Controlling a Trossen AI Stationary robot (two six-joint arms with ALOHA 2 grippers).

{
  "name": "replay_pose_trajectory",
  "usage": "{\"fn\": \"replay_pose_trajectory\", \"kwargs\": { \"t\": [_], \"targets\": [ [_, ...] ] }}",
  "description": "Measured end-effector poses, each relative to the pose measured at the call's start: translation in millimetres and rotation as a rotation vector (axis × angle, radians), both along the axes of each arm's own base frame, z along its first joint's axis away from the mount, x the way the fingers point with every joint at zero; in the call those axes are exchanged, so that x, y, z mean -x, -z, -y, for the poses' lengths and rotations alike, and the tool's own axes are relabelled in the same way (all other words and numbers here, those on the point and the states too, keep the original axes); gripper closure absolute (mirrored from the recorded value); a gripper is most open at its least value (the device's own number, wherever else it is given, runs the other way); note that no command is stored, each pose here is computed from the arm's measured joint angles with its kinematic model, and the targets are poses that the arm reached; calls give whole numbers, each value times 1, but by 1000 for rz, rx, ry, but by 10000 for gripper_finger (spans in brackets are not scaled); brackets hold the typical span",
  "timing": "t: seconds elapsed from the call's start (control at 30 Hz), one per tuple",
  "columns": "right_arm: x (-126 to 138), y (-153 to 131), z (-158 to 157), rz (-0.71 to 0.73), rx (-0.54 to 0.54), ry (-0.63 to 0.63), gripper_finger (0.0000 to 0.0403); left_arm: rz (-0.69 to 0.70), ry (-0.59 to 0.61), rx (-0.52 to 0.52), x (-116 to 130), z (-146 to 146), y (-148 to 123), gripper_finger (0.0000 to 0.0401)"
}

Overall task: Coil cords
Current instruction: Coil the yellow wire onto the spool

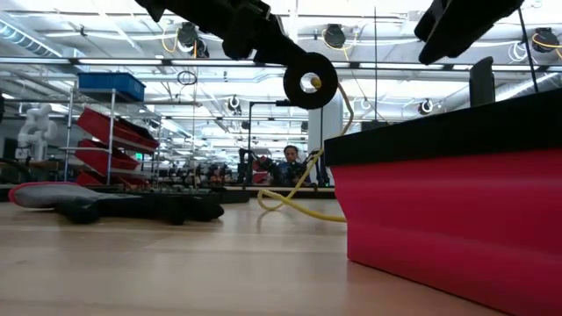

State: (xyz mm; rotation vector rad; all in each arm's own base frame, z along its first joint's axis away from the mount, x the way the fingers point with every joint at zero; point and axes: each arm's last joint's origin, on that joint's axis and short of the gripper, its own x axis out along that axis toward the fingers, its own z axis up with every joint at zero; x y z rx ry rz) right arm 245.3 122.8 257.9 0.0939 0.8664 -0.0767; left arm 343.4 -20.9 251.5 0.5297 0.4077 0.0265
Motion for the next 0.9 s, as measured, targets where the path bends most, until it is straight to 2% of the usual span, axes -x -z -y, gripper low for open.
{"fn": "replay_pose_trajectory", "kwargs": {
  "t": [0.13, 0.37, 0.7, 0.9],
  "targets": [
    [-5, 12, -19, -3, -20, -25, 403, -3, -1, 3, 0, 0, 0, 401],
    [6, 31, -50, -55, -36, -31, 403, -4, 1, -2, 0, 0, 0, 401],
    [41, 29, -84, 137, 111, 68, 403, -9, 3, -13, 0, -1, 1, 401],
    [66, 32, -92, 177, 97, 175, 403, -9, -9, -12, 0, -4, 1, 401]
  ]
}}
